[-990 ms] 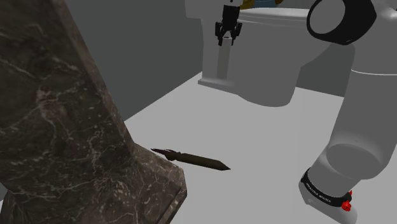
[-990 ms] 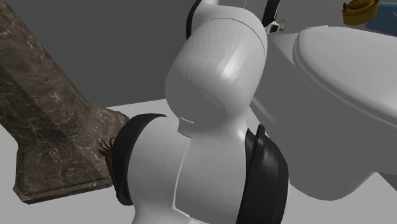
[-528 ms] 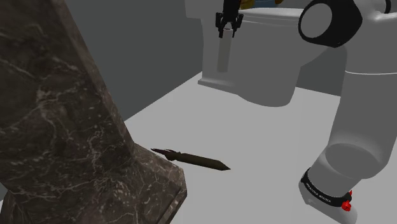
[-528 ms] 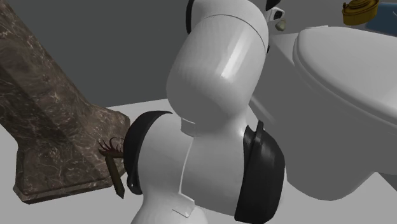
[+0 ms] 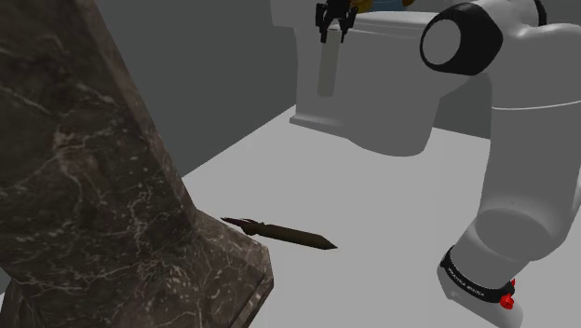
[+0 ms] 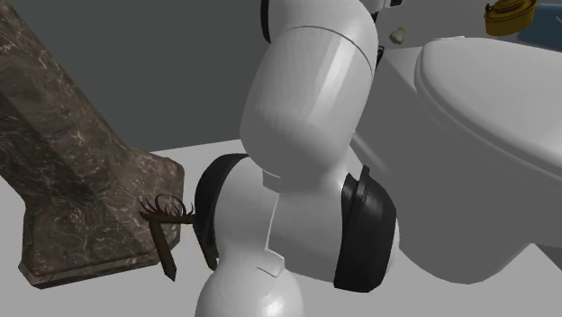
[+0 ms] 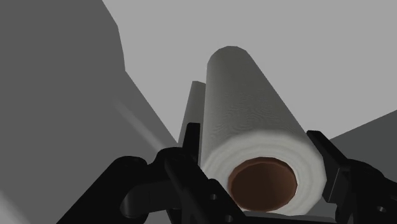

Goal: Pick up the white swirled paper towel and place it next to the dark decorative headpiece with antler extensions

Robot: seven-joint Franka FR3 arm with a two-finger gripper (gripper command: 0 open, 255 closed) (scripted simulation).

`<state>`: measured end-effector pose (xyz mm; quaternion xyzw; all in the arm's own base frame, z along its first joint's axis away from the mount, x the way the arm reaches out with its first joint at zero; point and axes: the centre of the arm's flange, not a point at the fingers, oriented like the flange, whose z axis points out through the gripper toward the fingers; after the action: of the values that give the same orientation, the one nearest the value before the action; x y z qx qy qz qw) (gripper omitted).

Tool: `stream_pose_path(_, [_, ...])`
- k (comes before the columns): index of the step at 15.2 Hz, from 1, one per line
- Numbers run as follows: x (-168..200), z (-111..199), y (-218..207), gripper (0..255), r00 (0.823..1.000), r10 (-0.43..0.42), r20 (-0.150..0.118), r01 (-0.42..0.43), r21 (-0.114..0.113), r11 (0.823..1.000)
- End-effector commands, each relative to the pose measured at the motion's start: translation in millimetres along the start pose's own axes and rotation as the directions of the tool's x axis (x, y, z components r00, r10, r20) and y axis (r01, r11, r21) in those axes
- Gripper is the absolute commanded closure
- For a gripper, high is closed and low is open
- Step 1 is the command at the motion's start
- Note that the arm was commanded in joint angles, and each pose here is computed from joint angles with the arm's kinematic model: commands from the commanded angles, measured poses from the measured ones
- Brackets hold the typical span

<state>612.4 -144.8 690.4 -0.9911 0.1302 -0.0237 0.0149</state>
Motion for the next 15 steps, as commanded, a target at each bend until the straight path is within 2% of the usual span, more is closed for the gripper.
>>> stream_pose_path(1, [-12,-3,-15,255,1.0,0.0,-0.001,0.0,0.0,1.0])
stream_pose_path(15, [-121,-3,-165,255,1.0,0.0,-0.001,0.0,0.0,1.0])
